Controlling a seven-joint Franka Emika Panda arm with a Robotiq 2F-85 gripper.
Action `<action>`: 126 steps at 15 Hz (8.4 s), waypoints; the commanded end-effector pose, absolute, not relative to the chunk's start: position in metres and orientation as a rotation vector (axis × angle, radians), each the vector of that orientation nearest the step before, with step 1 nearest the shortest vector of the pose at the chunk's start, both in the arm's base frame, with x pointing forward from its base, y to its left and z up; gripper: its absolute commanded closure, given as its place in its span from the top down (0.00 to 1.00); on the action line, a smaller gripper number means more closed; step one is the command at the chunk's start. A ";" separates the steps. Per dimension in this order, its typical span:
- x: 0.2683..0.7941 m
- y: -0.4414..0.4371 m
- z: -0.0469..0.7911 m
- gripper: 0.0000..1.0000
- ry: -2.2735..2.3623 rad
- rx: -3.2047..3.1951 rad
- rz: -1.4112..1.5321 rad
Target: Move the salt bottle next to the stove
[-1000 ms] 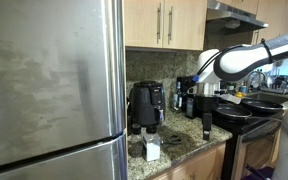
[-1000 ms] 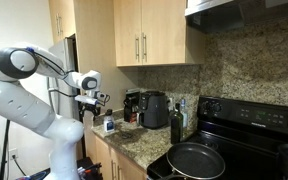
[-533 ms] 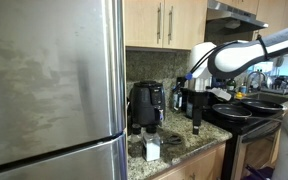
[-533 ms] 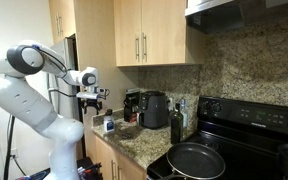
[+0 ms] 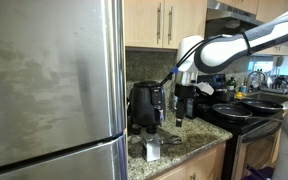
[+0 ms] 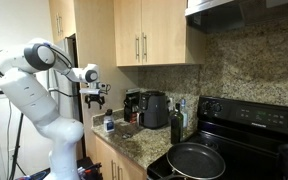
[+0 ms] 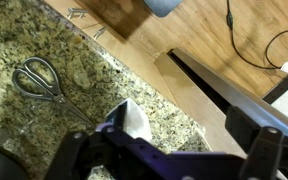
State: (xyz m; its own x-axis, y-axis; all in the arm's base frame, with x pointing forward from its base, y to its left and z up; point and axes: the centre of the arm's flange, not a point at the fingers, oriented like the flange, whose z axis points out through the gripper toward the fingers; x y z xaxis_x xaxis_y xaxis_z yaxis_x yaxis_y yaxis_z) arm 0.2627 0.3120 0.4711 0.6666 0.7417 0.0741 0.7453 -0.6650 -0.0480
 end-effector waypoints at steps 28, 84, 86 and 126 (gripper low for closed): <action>0.365 0.381 0.396 1.00 -0.871 -2.929 -0.245; 0.459 0.080 0.503 0.62 0.383 -2.972 -0.461; 0.461 0.054 0.506 0.62 0.463 -2.950 -0.469; 0.548 -0.096 0.393 1.00 1.669 -2.662 -0.653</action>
